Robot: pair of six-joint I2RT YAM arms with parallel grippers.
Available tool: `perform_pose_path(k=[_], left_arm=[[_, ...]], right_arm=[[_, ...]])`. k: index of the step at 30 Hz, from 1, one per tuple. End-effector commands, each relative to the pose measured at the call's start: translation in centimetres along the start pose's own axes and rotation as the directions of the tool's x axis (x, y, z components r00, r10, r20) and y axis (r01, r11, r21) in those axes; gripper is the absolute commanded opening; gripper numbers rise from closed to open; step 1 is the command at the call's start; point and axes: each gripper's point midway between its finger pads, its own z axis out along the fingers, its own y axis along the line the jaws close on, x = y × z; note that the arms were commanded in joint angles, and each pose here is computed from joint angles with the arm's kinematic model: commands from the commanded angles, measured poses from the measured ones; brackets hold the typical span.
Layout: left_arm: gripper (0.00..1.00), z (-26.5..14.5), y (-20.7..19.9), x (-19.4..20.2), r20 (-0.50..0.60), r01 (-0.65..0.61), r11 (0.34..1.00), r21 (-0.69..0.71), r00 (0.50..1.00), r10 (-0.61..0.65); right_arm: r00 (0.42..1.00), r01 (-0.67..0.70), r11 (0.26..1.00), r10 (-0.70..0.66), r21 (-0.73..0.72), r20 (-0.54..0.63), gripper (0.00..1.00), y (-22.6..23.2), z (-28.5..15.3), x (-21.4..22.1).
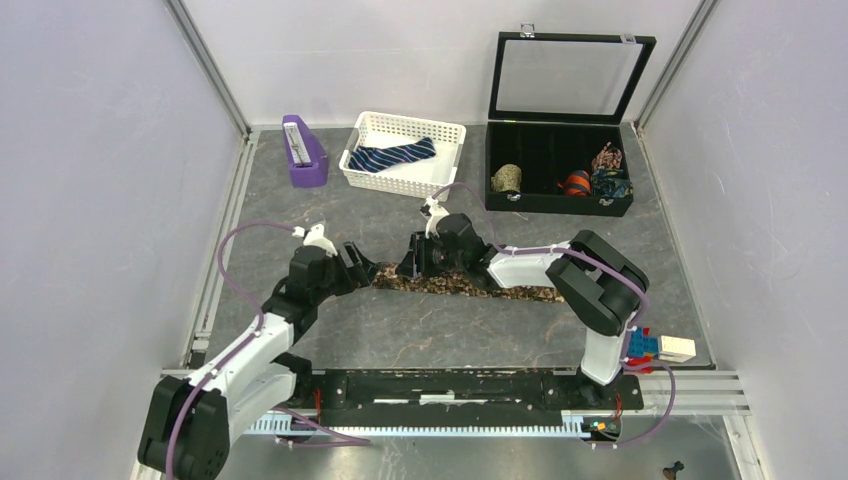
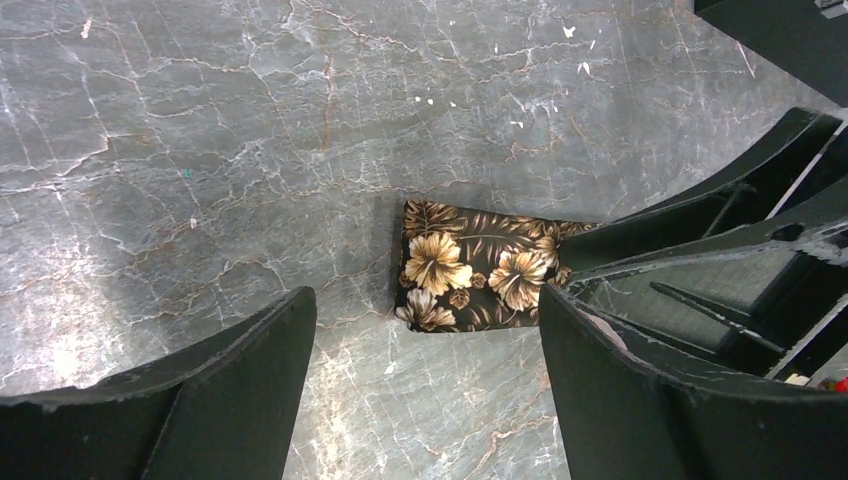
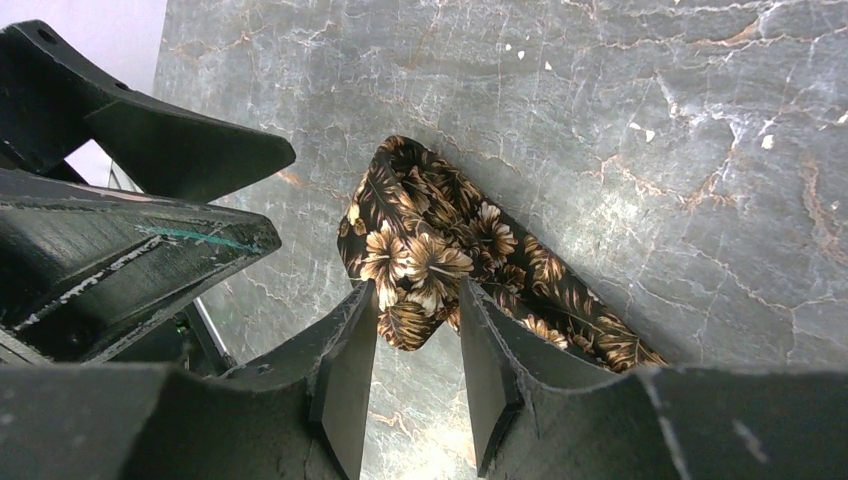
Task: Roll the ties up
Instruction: Roll the tie at the center of the board.
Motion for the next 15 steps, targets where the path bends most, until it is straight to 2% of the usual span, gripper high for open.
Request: perform_pose_path(k=[1, 15], left_arm=[[0.87, 0.3, -1.0, -0.7, 0.027, 0.036, 0.998, 0.049, 0.999, -0.037], [0.84, 0.8, -1.1, 0.4, -0.001, 0.068, 0.994, 0.082, 0.998, -0.068]], right_arm=[[0.999, 0.016, 0.999, -0.015, -0.039, 0.033, 0.42, 1.4, 0.6, -1.1], [1.0, 0.024, 0.999, -0.024, -0.033, 0.004, 0.35, 0.3, 0.7, 0.4]])
